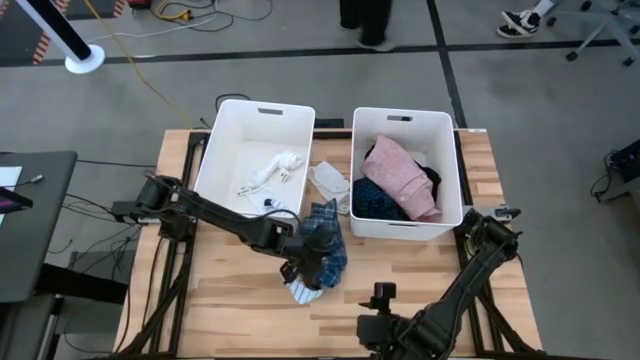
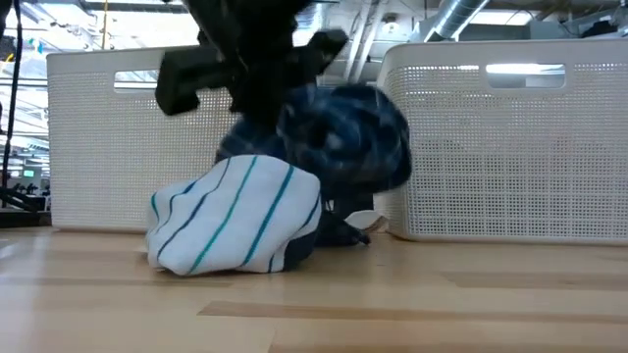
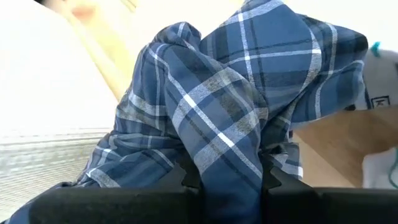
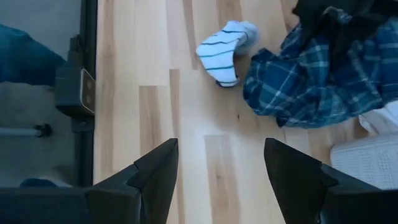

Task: Sort clothes
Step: Put the blue shirt into the right white laundry bin

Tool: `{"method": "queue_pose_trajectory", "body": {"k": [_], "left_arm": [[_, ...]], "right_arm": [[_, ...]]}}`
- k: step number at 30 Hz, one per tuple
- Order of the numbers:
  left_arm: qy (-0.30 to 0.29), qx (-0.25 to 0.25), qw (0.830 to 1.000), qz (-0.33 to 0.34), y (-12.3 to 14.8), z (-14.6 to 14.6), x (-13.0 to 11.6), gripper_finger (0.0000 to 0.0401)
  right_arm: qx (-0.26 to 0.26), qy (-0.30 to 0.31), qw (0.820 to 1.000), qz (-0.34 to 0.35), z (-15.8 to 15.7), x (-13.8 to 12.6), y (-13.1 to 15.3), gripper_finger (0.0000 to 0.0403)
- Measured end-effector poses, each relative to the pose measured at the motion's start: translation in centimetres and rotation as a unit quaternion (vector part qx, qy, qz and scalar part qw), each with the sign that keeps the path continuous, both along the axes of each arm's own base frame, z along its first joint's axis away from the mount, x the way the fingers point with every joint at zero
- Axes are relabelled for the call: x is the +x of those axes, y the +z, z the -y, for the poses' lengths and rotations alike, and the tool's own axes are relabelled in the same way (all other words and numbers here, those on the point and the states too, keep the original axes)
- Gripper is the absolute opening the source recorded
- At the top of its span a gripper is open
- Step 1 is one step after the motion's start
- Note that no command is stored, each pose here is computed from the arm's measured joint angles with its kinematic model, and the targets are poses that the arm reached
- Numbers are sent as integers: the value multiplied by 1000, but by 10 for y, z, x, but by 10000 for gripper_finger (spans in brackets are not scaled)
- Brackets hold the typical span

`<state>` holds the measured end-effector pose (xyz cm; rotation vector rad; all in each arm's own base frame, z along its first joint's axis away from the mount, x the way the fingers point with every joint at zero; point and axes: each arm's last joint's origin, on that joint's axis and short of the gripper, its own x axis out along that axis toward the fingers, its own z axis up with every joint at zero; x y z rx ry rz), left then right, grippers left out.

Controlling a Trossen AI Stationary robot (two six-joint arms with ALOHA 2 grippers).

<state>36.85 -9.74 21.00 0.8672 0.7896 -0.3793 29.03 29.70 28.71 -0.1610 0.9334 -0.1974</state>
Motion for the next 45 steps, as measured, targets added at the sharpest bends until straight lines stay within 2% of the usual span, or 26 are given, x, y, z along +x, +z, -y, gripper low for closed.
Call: {"method": "queue_pose_trajectory", "body": {"k": [5,9,18,24,30,33,36,41,45], "left_arm": [[-5,-14,999,31,23,8,-10,40],[-13,-28,998,61,46,13,-22,40],[-48,-98,984,138,106,23,-59,40],[-94,-161,964,189,140,29,-85,40],[-134,-234,948,168,150,30,-96,40],[-142,-255,945,148,148,31,-97,40],[-150,-269,940,144,148,32,-97,40],[-148,-272,939,147,149,32,-97,40],[-140,-280,940,138,148,32,-97,40]], "right_arm": [[-2,-1,1000,4,0,0,0,255],[-26,-3,999,23,1,1,1,255],[-110,0,991,74,5,3,5,255],[-193,-11,973,130,8,5,9,255],[-296,-19,937,184,10,9,16,255],[-333,-7,925,185,10,17,20,255],[-348,13,921,175,10,30,23,255],[-316,65,933,158,15,52,28,255],[-316,86,934,145,20,59,29,256]]}}
